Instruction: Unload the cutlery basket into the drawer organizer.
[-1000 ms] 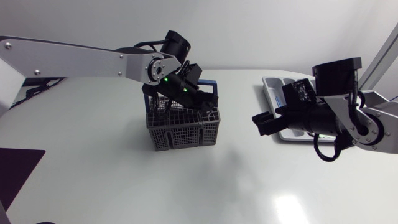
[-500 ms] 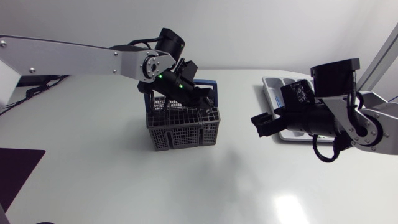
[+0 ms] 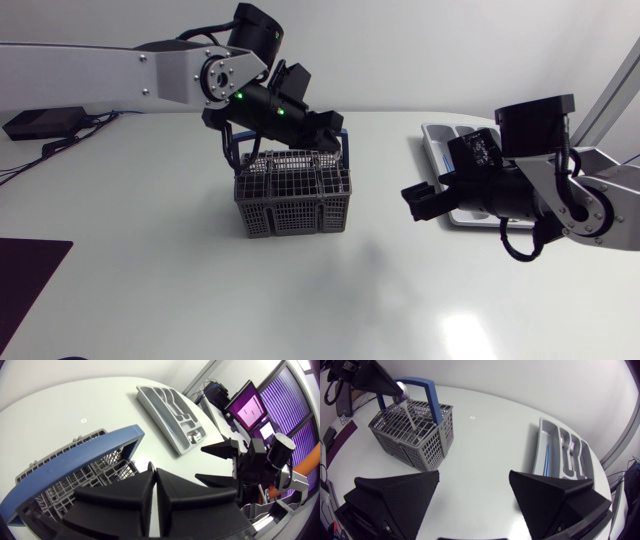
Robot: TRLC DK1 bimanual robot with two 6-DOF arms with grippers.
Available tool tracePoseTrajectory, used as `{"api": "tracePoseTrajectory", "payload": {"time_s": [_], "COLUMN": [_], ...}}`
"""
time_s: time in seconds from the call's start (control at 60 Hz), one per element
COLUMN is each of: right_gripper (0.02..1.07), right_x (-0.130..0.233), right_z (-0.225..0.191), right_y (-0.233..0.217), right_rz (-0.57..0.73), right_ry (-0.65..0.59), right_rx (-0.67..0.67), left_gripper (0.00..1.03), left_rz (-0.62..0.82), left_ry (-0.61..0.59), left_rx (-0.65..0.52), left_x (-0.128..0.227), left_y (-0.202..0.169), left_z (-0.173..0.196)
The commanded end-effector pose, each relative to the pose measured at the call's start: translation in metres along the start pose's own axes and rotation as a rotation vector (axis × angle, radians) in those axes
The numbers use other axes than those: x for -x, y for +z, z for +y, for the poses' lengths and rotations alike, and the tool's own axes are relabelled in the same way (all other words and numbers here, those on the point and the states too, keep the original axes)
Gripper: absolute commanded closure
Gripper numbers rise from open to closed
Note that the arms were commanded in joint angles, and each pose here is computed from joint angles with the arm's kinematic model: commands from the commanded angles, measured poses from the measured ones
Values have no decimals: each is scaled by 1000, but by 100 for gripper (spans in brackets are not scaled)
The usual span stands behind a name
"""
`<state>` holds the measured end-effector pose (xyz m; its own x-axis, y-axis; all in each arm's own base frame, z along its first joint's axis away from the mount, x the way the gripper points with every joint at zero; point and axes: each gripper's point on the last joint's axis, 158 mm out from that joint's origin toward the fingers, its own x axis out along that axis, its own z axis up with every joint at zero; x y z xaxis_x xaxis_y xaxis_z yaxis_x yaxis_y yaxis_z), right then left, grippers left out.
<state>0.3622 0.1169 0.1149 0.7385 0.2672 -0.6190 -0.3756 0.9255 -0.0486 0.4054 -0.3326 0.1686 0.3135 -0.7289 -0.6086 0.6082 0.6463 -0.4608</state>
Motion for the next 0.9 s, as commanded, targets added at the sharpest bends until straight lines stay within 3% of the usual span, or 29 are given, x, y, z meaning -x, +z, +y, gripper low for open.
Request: {"api": "tracePoseTrajectory", "payload": {"time_s": [0.0, 0.5, 0.783, 0.883], "right_gripper": [7, 7, 7, 7], "right_x": [1, 17, 50, 66], "right_z": [3, 11, 49, 68], "right_y": [-12, -4, 9, 14], "right_rz": [19, -17, -140, -187], "right_ry": [2, 13, 94, 183], "right_rx": [1, 20, 191, 277], "left_gripper": [99, 99, 99, 99], "left_rz": [-30, -61, -131, -114], "left_ry": [-24, 95, 84, 54], "left_rx": [-15, -131, -171, -189], "left_x": [14, 36, 75, 85], "left_y": [8, -2, 5, -6], "left_z": [-15, -21, -47, -67]}}
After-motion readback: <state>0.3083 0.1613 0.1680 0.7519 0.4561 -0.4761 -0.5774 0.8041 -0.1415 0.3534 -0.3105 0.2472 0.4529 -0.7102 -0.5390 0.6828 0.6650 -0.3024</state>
